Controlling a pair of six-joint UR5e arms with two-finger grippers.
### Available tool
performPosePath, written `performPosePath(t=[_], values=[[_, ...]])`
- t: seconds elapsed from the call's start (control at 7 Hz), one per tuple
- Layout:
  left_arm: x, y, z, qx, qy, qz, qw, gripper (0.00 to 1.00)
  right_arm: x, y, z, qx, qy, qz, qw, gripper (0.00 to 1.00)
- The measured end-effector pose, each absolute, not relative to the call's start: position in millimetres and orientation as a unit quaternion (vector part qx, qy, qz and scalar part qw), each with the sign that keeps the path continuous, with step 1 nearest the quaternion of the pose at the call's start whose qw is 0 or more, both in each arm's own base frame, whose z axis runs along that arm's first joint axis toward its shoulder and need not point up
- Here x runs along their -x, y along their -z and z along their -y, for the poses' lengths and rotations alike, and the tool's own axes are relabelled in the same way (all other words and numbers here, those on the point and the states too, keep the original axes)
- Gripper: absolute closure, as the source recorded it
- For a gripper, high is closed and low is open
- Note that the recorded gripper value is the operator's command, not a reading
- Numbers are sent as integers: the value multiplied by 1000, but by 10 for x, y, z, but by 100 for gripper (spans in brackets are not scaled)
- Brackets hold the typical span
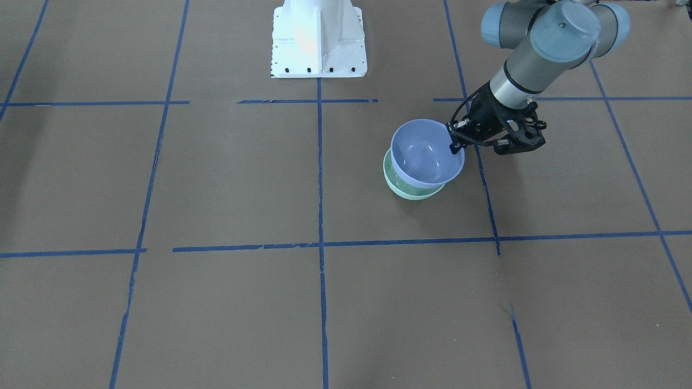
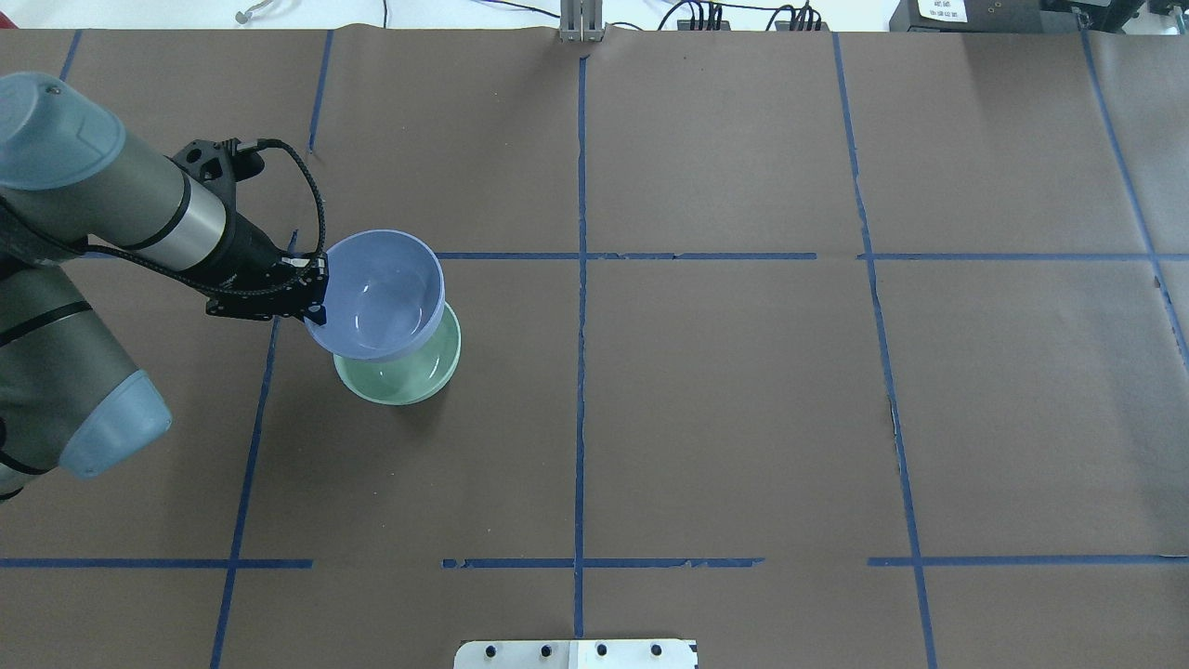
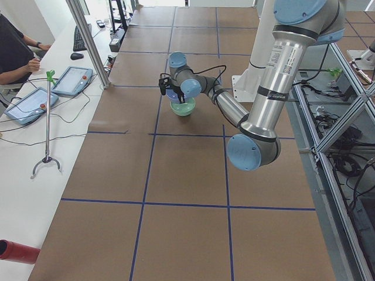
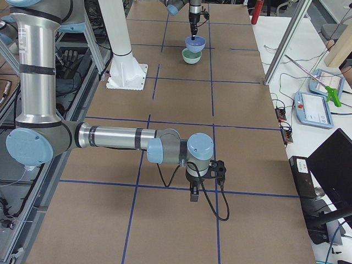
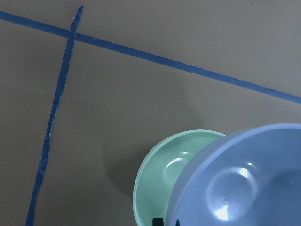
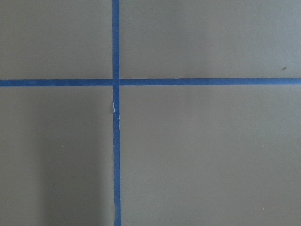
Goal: Stack blue bowl on green bowl
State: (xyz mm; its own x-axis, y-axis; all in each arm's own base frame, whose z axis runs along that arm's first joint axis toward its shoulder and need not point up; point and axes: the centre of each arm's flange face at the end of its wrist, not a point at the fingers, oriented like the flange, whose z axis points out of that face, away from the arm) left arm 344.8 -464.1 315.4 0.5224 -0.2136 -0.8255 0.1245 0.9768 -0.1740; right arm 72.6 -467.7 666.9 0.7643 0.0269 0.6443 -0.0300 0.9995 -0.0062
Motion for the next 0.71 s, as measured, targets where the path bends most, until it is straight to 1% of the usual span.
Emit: performPosePath(t=[0.29, 0.71], values=[[-3486, -3238, 4671, 42, 87, -479, 872, 0, -726, -6669, 4677, -2, -15, 343, 939, 0], [-3428, -3138, 4663, 30, 77, -489, 868, 0, -726, -6670, 4677, -2, -15, 343, 939, 0]])
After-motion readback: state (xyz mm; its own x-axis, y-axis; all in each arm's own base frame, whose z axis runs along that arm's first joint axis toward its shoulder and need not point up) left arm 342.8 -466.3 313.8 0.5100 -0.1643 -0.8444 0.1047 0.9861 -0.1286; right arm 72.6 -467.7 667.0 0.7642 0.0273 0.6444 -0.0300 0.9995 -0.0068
